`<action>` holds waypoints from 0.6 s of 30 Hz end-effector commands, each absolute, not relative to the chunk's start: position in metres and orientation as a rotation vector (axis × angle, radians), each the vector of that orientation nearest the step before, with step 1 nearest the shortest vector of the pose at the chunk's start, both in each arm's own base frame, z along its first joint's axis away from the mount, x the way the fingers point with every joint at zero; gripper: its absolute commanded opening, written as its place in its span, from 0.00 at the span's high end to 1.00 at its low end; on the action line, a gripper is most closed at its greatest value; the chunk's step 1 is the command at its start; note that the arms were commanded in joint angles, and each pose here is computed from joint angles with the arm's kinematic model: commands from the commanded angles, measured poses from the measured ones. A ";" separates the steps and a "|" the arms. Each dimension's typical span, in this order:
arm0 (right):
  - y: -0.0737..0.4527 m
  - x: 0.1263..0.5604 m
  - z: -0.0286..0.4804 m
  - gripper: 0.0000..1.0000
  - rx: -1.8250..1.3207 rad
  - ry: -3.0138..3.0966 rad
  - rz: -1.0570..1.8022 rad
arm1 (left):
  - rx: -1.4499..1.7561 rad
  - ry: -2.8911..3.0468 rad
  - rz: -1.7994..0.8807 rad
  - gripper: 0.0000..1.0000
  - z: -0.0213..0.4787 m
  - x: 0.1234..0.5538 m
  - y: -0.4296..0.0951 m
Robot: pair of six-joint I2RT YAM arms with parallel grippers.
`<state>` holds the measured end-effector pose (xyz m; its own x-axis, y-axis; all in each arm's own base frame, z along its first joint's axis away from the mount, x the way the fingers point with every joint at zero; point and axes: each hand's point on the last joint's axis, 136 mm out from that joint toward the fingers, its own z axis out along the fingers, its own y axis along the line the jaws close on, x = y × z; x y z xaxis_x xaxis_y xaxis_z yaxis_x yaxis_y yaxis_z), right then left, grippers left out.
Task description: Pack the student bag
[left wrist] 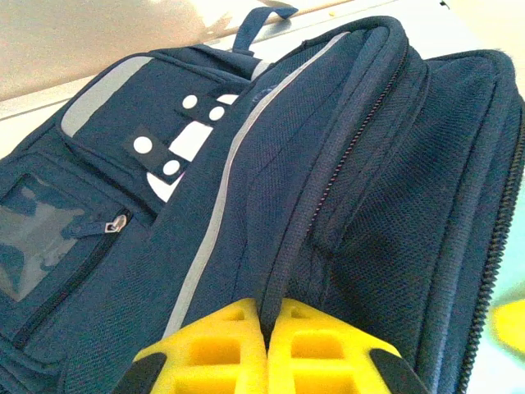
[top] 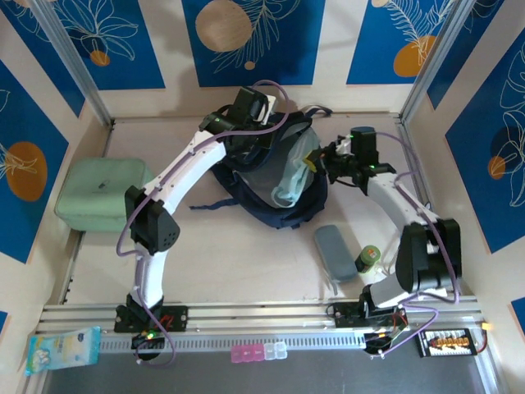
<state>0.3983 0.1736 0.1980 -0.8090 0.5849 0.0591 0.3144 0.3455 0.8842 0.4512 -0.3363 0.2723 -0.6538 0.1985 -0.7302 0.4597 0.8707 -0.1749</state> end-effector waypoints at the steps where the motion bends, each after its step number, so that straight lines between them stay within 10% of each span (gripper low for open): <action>1: 0.192 0.418 0.202 1.00 0.845 2.337 1.533 | 0.441 2.138 -0.571 1.00 0.327 0.453 -0.350; 18: 0.265 0.543 0.158 1.00 0.834 2.038 1.428 | 0.317 2.122 -0.657 1.00 0.339 0.458 -0.353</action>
